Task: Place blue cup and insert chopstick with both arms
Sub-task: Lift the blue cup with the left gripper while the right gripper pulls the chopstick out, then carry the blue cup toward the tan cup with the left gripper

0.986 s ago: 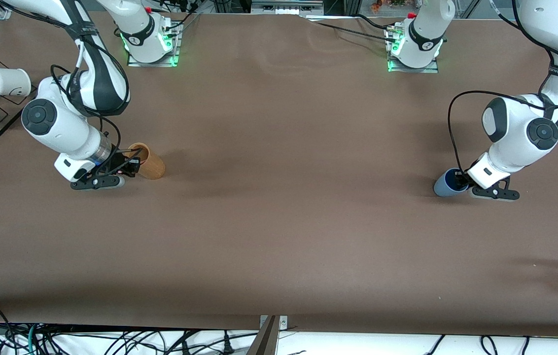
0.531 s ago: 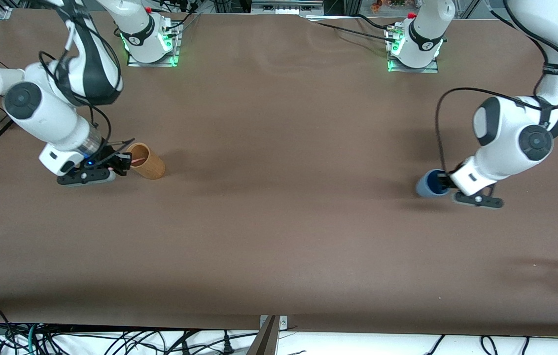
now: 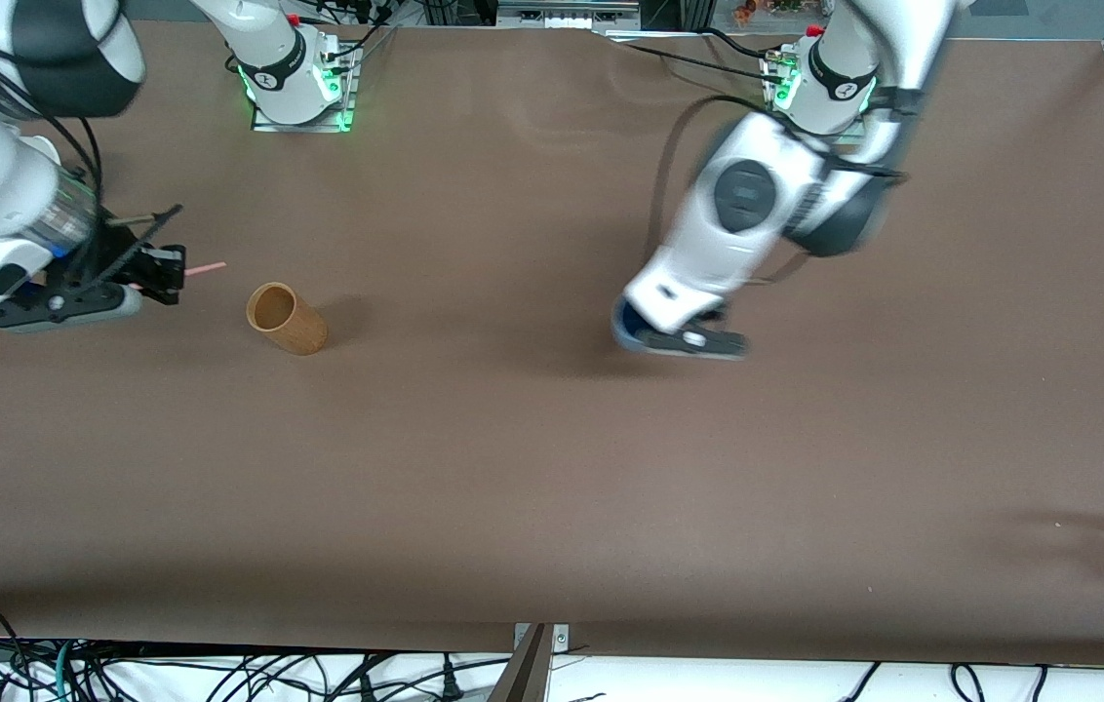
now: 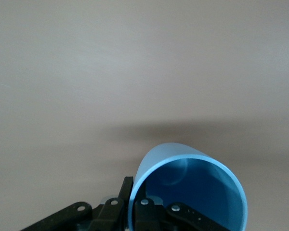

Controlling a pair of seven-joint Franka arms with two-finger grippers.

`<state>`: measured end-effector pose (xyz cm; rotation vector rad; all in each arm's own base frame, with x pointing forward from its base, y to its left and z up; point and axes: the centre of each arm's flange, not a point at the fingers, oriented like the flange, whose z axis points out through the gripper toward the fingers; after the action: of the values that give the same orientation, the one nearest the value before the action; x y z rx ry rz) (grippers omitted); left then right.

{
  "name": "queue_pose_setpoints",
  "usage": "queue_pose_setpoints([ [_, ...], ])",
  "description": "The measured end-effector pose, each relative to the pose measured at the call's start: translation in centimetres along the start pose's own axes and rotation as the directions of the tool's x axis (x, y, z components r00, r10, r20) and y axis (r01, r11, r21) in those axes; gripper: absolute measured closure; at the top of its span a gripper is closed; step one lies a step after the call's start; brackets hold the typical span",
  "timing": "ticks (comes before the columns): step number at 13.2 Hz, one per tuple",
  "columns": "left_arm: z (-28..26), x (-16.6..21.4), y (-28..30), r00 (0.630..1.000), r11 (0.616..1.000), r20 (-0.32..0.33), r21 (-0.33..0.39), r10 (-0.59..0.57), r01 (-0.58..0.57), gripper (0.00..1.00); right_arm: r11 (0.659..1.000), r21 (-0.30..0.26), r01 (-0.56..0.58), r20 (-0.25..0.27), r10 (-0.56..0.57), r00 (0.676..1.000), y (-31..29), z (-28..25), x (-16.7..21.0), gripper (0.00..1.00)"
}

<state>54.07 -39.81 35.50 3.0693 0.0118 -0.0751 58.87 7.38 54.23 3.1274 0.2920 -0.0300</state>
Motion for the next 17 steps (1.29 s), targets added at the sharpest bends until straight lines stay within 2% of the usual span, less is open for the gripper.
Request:
queue_pose_setpoints([
  [4, 6.6, -2.4, 8.3, 0.997, 0.997, 0.037, 0.013, -0.073, 0.072, 0.95, 1.0, 0.017, 0.0, 0.04, -0.001, 0.999, 0.5, 2.1, 1.8, 0.94],
  [6, 9.2, -2.7, 10.1, 0.995, 0.995, 0.015, -0.006, -0.099, 0.099, 0.95, 1.0, 0.022, 0.008, 0.05, -0.009, 0.999, 0.1, 2.9, 2.2, 0.94],
  [13, 11.5, -3.1, 11.9, 0.988, 0.987, -0.023, -0.05, -0.154, 0.152, 0.94, 1.0, 0.029, -0.001, 0.063, 0.0, 0.998, -3.2, 3.9, 2.7, 0.94],
  [14, 11.8, -3.2, 12.0, 0.988, 0.987, -0.024, -0.051, -0.155, 0.154, 0.89, 1.0, 0.029, -0.007, 0.063, 0.005, 0.998, -3.6, 4.0, 2.8, 0.94],
  [15, 12.0, -3.2, 12.0, 0.988, 0.987, -0.024, -0.05, -0.156, 0.154, 0.89, 0.999, 0.029, -0.015, 0.065, 0.013, 0.998, -3.9, 4.1, 2.8, 0.94],
  [16, 12.1, -3.2, 12.0, 0.987, 0.987, -0.024, -0.05, -0.156, 0.155, 0.82, 0.999, 0.028, -0.023, 0.065, 0.021, 0.998, -4.2, 4.2, 2.9, 0.94],
  [17, 12.1, -3.2, 12.0, 0.987, 0.987, -0.025, -0.05, -0.157, 0.155, 0.82, 0.999, 0.029, -0.028, 0.061, 0.027, 0.998, -4.4, 4.3, 3.0, 0.94],
])
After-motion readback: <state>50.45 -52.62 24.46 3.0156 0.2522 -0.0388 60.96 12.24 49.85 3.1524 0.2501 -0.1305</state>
